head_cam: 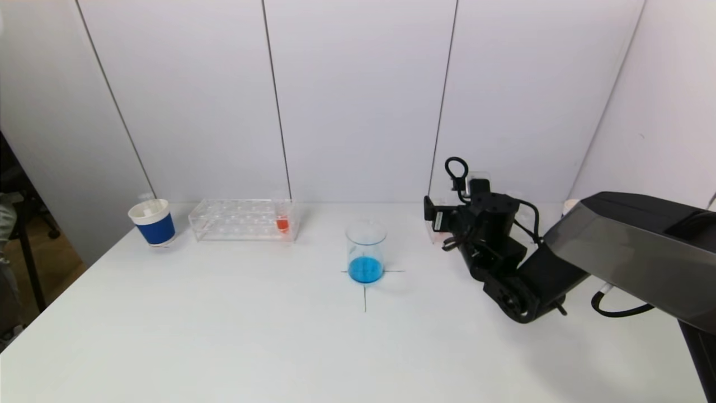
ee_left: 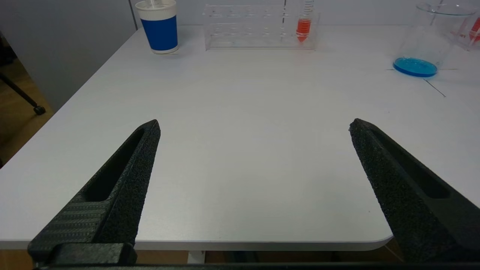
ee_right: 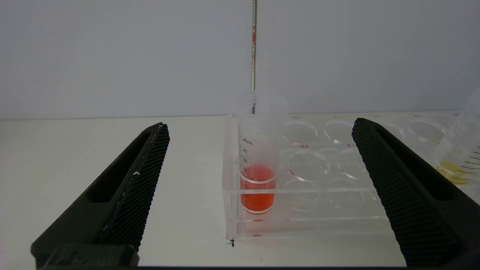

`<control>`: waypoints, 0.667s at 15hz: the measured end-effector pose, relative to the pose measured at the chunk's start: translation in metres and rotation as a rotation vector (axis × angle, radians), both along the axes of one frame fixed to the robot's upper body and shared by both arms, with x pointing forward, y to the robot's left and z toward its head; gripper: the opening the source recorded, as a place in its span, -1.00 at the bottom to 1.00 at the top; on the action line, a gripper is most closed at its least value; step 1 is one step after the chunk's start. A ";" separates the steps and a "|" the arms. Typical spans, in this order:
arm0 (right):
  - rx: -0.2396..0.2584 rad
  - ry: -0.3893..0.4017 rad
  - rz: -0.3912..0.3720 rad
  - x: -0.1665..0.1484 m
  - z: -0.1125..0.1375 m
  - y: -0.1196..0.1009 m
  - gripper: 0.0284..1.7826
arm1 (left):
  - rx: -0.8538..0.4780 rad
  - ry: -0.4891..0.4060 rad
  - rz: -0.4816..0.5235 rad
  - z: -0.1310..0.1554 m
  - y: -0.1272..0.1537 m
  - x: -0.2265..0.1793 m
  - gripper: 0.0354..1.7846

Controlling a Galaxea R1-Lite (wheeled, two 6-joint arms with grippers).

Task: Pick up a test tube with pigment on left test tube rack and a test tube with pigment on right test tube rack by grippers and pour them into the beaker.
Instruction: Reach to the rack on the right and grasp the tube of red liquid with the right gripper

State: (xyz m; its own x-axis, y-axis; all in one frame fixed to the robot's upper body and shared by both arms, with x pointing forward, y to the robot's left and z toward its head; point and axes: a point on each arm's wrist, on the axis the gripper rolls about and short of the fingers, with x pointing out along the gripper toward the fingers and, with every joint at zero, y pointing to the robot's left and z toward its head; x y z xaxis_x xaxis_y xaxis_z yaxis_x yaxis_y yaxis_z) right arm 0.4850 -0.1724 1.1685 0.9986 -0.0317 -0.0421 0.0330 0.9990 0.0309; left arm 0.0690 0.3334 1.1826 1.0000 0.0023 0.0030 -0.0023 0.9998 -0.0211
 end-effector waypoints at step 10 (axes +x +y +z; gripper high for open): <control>0.001 -0.021 -0.010 0.019 -0.009 0.004 0.99 | 0.000 0.000 0.000 0.000 0.000 0.000 0.98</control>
